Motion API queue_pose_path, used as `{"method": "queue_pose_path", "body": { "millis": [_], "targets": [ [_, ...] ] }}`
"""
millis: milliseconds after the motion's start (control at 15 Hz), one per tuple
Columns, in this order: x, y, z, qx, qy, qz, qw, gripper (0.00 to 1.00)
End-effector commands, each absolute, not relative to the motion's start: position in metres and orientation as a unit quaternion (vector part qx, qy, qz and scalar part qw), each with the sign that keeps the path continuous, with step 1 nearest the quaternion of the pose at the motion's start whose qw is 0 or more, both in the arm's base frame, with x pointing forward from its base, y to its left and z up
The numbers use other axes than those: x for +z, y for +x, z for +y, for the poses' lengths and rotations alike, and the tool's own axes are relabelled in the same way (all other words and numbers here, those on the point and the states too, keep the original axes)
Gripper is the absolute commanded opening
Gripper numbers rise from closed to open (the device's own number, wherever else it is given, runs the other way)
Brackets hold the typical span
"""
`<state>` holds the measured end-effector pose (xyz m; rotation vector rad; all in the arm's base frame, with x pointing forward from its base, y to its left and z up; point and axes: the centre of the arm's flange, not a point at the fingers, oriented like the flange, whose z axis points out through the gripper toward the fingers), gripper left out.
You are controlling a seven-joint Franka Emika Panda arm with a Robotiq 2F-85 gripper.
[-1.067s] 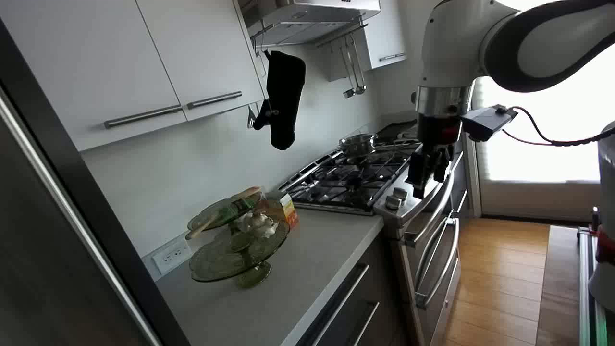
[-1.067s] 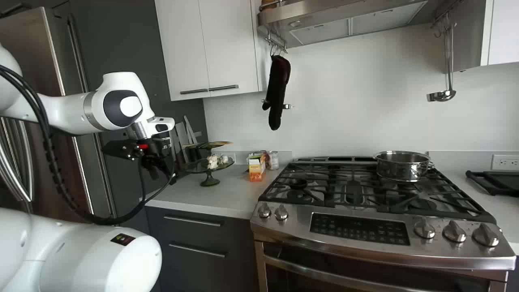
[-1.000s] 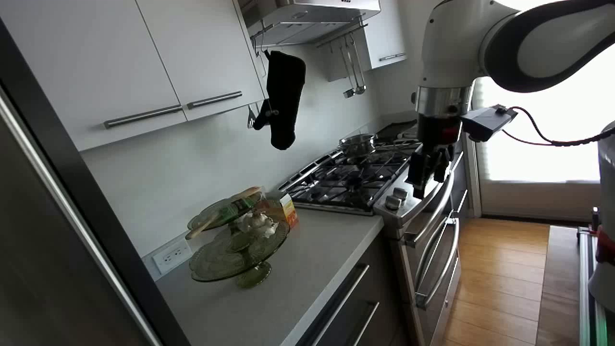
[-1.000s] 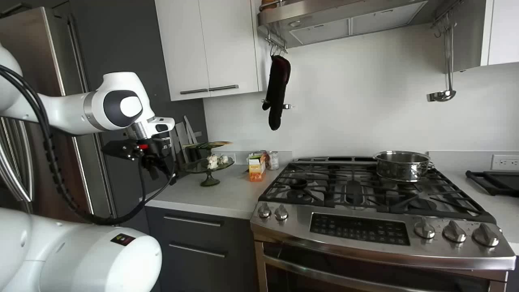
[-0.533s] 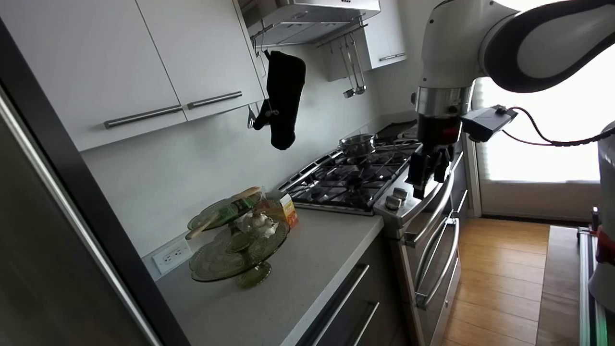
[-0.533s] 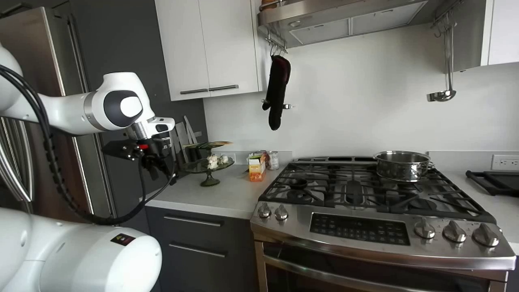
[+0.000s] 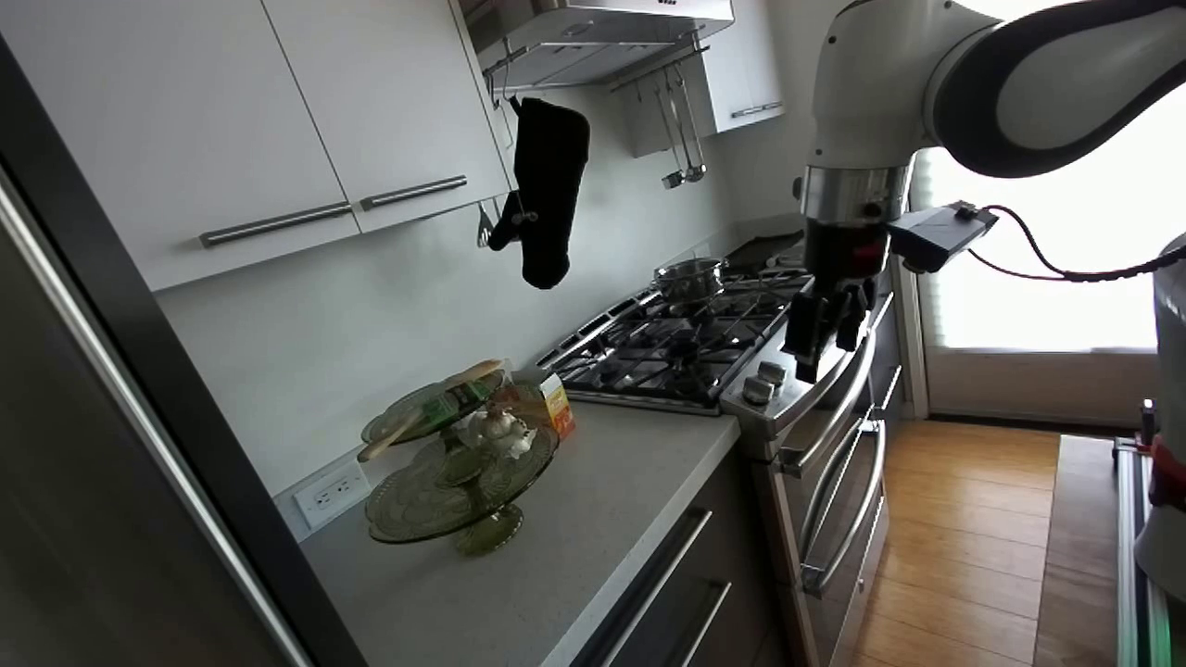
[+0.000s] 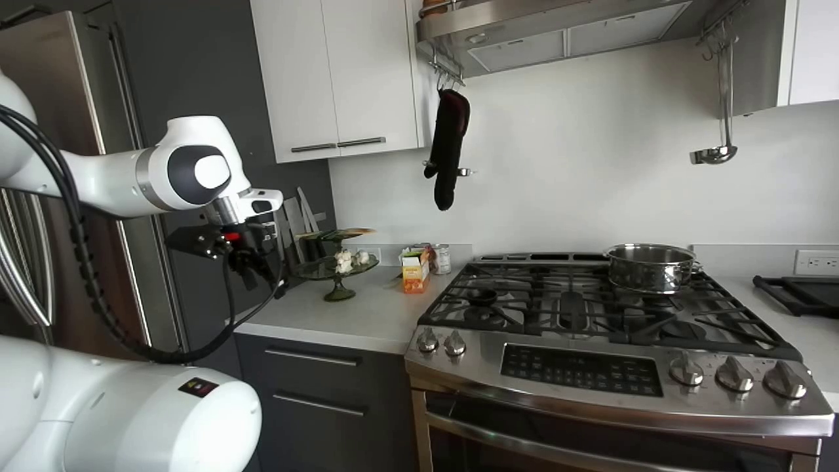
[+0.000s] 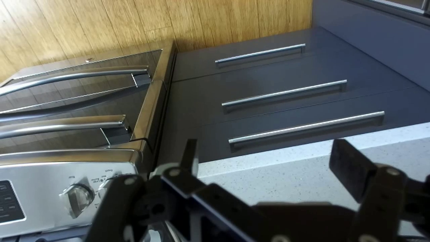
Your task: Place the small black pan on the back right plate of the stove
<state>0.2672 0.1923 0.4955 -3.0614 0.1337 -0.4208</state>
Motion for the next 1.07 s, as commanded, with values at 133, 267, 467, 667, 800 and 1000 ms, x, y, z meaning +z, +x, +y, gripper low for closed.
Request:
{"method": "queue_pose_path", "body": {
  "millis": [133,267,467,667,800,1000],
  "targets": [
    [0.496,0.315,0.170,-0.124,-0.974,0.184,0.038,1.00],
    [0.494,0.333,0.158,-0.114,-0.964,0.237,0.037,1.00],
    [0.487,0.367,0.135,-0.115,-0.942,0.314,0.043,1.00],
    [0.485,0.401,0.110,-0.121,-0.920,0.370,0.048,1.00],
    [0.483,0.425,0.095,-0.124,-0.909,0.396,0.044,1.00],
    [0.480,0.458,0.075,-0.130,-0.901,0.413,0.032,1.00]
  ]
}}
